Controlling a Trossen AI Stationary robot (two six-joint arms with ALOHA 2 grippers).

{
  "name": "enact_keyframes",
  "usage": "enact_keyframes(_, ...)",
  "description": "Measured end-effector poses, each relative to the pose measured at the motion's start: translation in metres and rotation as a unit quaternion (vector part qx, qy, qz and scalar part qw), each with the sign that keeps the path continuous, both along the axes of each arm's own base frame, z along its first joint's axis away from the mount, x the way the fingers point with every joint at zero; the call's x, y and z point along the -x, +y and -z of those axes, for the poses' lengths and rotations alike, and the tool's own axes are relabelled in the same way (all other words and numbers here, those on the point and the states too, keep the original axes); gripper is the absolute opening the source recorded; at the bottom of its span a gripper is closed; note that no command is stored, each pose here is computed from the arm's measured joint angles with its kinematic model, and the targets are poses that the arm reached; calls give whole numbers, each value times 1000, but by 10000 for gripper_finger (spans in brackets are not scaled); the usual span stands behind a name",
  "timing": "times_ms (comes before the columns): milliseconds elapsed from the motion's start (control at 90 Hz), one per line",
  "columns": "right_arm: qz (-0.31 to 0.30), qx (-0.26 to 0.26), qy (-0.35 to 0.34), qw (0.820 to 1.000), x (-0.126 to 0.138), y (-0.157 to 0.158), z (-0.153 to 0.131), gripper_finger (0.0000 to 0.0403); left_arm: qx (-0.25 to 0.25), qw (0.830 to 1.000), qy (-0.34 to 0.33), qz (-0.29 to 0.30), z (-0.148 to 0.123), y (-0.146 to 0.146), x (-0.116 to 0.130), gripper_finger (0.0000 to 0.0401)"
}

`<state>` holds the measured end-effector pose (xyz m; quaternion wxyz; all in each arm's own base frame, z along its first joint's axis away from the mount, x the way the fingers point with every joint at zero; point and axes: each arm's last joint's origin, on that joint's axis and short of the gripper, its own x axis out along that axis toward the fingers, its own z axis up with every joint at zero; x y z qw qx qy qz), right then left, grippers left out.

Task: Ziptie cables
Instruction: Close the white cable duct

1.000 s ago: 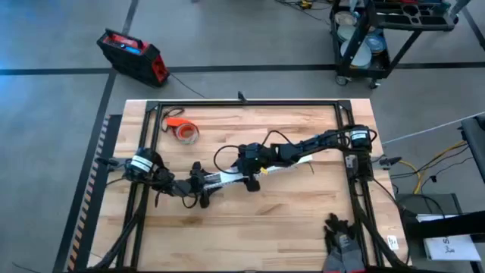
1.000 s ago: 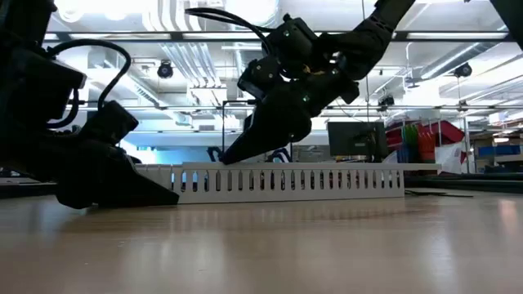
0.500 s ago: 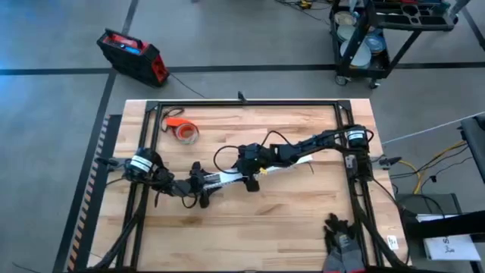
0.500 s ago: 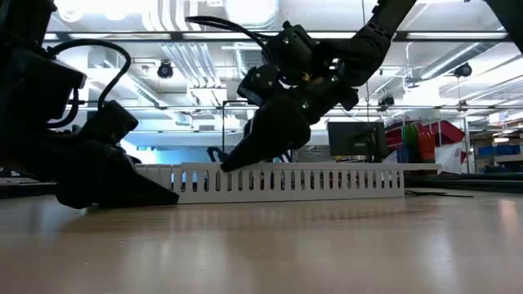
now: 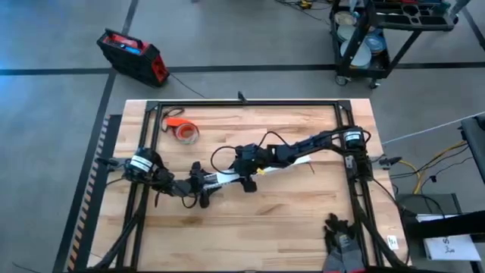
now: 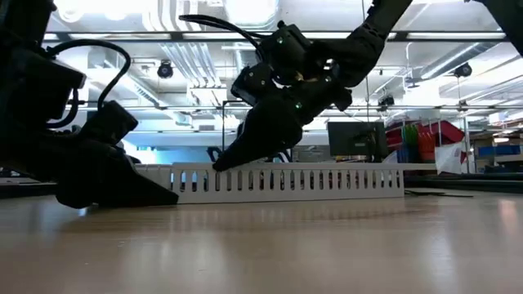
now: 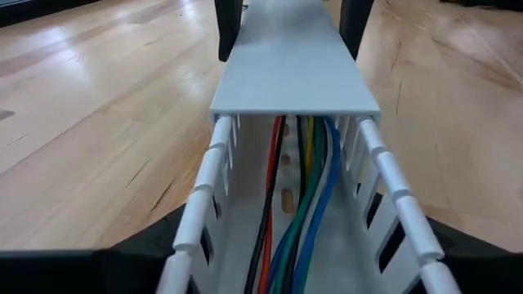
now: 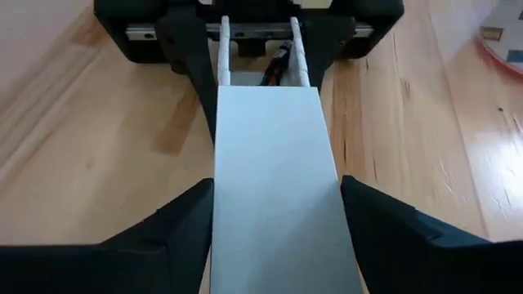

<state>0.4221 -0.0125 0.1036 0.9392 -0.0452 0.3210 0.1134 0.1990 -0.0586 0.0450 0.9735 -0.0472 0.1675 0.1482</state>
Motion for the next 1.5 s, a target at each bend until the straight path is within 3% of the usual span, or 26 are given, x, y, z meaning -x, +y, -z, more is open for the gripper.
enact_keyframes(589, -16, -4, -20, 1000, -46, 13, 1, 235, -3, 1000, 7, 2, 1, 1, 3, 230)
enact_keyframes(1367, -27, 3, 0, 1000, -42, 13, 1, 226, 5, 1000, -3, 25, -6, 0, 2, 240)
enact_keyframes(1500, -30, -2, 4, 1000, -42, 14, 1, 233, 25, 999, -6, 34, -8, 0, 5, 261)
